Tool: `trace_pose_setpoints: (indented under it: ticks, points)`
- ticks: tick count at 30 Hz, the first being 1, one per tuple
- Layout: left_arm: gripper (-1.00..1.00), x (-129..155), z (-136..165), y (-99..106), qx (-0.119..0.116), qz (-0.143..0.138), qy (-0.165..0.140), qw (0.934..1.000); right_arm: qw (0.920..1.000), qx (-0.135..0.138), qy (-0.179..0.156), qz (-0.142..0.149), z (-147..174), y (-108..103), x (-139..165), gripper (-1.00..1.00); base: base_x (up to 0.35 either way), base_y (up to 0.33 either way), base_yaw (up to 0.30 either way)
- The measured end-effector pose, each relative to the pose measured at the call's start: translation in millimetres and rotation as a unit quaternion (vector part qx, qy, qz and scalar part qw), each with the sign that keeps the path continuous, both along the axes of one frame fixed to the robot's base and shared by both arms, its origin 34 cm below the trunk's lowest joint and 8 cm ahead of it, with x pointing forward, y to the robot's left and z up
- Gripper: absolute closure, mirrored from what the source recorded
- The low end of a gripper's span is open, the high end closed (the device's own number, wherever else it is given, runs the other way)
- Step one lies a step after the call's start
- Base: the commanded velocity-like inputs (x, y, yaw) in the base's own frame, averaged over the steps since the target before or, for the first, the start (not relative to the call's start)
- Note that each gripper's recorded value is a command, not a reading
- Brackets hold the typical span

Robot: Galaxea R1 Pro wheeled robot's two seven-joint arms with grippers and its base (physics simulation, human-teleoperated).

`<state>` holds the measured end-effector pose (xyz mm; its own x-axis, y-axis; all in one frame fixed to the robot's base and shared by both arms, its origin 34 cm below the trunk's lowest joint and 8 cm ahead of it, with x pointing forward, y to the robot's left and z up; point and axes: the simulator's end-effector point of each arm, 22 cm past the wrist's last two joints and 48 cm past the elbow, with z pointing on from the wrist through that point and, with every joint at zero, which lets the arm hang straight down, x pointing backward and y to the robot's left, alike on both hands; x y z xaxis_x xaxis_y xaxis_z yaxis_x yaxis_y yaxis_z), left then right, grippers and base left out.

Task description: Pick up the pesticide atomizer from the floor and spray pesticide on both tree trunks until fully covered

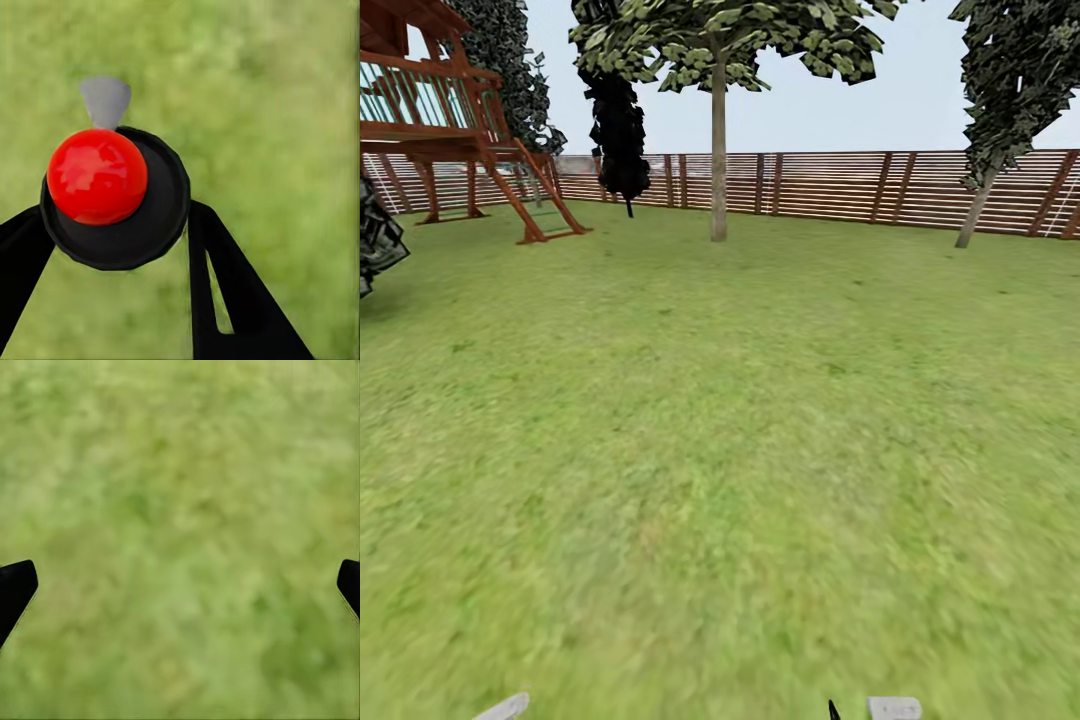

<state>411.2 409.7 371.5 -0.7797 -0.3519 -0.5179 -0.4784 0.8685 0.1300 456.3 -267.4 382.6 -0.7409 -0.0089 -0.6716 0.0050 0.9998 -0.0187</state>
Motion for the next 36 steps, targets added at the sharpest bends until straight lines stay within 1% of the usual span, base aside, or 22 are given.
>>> trace_pose_setpoints:
  ticks: [36]
  points:
    - [1.0,0.0,0.0,0.0,0.0,0.0,0.0,1.0,1.0,0.0,0.0,0.0,0.0,-0.1,0.0,-1.0,0.341,0.0,0.0]
